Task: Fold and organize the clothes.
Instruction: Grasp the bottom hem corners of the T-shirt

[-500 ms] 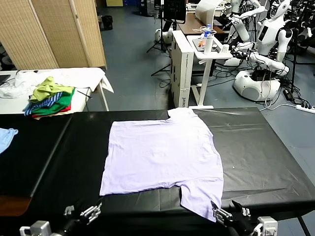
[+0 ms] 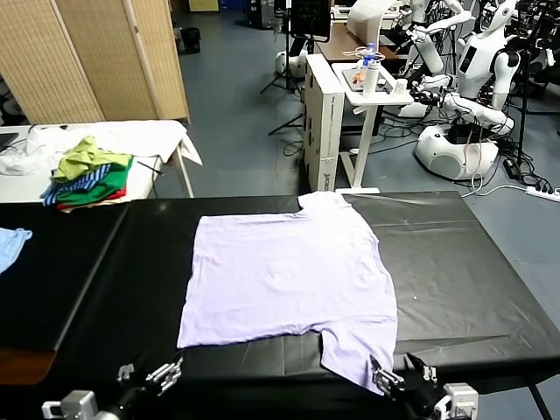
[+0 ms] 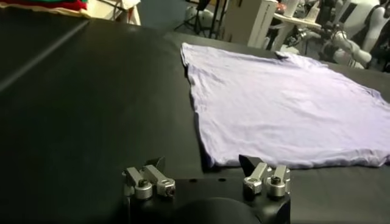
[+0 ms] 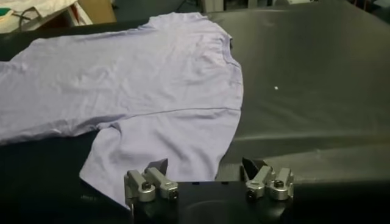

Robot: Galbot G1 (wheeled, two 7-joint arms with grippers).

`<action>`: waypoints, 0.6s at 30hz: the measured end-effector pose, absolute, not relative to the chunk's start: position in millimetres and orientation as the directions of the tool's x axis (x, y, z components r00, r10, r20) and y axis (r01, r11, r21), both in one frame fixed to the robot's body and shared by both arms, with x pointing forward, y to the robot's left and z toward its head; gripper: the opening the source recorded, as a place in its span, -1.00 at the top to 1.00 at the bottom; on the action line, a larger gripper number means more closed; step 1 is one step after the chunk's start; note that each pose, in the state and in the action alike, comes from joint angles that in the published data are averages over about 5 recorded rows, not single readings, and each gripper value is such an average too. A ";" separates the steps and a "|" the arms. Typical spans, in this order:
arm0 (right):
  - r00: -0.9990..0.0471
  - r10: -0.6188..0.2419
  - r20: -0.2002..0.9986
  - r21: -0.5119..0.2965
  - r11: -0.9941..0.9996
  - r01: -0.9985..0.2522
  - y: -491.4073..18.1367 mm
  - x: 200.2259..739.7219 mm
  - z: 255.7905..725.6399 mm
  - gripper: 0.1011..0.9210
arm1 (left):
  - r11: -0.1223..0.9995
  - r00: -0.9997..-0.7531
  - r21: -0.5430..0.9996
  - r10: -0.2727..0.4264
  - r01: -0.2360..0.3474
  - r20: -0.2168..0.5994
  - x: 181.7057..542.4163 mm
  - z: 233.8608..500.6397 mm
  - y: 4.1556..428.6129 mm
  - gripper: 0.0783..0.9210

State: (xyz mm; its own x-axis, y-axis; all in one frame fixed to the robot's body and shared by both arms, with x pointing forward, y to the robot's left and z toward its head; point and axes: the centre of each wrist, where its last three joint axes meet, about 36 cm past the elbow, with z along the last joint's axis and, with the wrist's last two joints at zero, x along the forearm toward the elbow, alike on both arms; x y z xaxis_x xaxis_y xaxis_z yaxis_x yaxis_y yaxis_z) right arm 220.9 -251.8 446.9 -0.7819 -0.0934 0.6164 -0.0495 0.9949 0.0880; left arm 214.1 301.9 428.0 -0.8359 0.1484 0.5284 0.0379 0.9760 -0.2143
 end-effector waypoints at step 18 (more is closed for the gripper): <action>-0.774 -0.099 0.625 0.097 0.994 -0.048 -248.4 220.6 439.9 0.80 | 0.975 -0.837 -0.221 0.144 0.028 0.528 220.8 415.4 295.9 0.26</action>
State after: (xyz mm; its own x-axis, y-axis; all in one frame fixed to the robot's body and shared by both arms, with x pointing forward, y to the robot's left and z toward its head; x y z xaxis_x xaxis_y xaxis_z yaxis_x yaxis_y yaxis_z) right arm 220.6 -248.4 439.9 -0.7740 -0.0988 0.6254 -0.0484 0.9941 0.0972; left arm 220.8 295.9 415.4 -0.8367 0.1438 0.5284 0.0283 0.9750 -0.2206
